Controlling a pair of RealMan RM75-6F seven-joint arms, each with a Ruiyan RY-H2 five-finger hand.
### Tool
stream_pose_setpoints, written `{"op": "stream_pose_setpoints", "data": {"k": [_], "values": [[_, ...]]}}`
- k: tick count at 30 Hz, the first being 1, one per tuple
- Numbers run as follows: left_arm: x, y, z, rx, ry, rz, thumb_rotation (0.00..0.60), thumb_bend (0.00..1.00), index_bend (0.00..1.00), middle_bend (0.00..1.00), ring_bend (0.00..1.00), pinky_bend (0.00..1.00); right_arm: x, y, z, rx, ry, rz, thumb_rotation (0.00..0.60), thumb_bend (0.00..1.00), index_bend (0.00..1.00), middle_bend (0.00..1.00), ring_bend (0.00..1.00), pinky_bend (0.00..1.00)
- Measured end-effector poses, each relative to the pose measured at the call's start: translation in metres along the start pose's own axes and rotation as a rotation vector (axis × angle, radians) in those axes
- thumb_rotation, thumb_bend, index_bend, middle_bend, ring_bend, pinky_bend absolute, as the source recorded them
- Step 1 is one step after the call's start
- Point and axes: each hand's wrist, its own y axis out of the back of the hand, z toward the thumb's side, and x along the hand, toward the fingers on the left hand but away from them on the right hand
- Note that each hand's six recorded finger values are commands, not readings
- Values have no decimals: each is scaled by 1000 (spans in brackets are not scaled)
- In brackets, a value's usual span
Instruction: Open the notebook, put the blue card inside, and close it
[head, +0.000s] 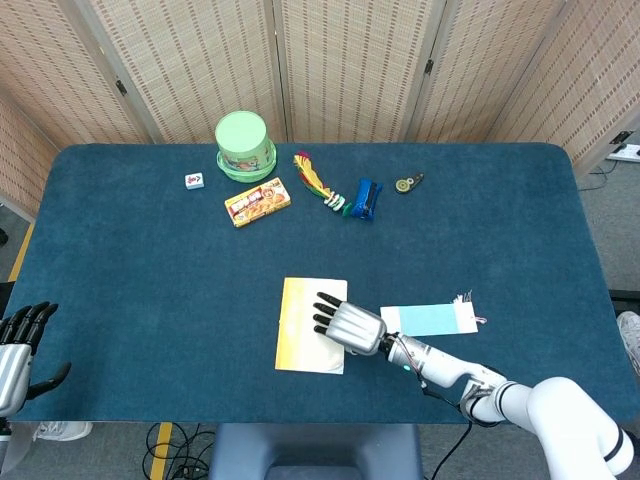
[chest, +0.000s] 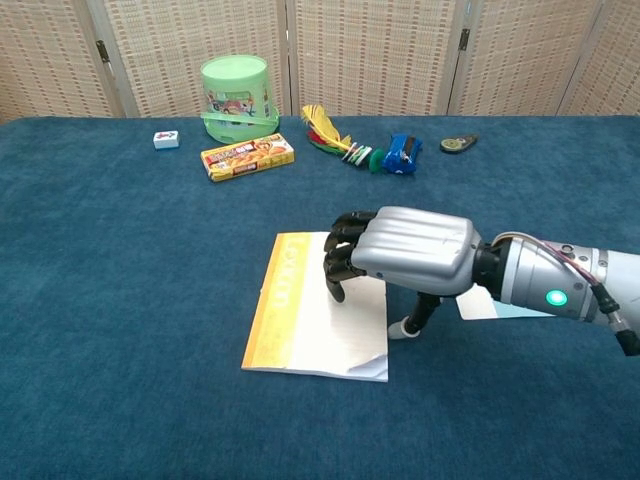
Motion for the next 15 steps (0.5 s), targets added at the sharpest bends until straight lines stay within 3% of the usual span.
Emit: {"op": "stream_pose_setpoints", "data": {"k": [15], "values": [[-2,0,-3,-3,7,1,600,277,130,120,110,175,-16,2,5,21,23,2,600,308,428,320,182,127]]}}
